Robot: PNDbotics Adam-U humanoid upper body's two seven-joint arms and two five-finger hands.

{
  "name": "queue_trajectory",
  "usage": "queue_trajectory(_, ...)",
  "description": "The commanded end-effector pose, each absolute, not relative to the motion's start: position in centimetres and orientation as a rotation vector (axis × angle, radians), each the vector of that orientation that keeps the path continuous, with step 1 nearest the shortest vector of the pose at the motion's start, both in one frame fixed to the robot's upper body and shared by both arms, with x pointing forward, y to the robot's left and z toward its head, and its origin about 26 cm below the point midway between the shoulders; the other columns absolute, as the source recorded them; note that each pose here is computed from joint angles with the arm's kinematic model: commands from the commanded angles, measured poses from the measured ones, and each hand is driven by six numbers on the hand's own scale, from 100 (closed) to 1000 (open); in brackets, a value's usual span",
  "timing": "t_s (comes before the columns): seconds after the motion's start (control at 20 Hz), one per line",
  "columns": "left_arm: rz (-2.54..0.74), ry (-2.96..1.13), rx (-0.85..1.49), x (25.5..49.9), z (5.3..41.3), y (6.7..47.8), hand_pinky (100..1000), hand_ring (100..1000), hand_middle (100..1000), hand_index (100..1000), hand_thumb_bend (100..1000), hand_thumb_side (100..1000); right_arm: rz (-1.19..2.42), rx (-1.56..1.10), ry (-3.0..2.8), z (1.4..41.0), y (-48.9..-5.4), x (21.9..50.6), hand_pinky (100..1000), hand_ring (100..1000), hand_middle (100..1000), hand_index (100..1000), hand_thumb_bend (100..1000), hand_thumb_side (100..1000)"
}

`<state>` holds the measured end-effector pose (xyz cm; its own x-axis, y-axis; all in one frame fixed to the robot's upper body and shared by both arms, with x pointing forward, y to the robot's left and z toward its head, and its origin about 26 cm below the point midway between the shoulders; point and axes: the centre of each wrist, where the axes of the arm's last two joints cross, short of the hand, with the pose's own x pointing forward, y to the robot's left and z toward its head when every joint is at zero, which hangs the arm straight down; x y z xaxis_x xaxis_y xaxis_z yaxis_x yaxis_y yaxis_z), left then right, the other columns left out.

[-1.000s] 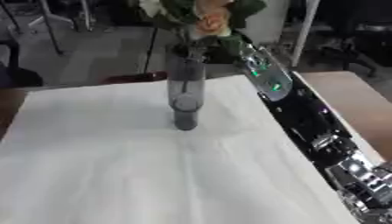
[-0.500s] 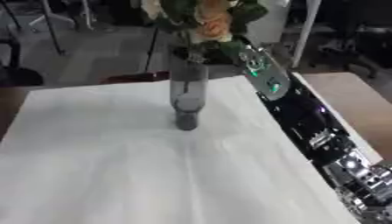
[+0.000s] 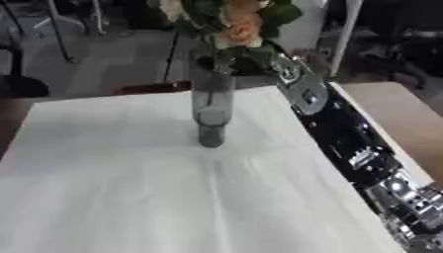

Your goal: Arrange flowers into the vase.

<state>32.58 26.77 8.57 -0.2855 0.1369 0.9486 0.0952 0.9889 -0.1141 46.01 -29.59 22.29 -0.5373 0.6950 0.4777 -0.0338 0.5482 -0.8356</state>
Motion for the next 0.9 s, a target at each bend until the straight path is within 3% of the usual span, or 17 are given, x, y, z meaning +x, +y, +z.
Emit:
queue_trajectory(0.05, 0.041, -1.887, -0.159, 32.6, 9.3, 27.1, 570, 622, 537, 642, 633, 823, 1.037, -0.609, -1.919, 23.7, -31.4, 45.8, 1000, 1000, 987, 1000, 705, 764)
queue_trajectory(0.9, 0.058, -1.897, -0.139, 32.7, 9.5, 27.4, 571, 621, 537, 641, 633, 823, 0.946, -0.637, -1.938, 24.1, -35.1, 43.6, 1000, 1000, 982, 1000, 704, 768)
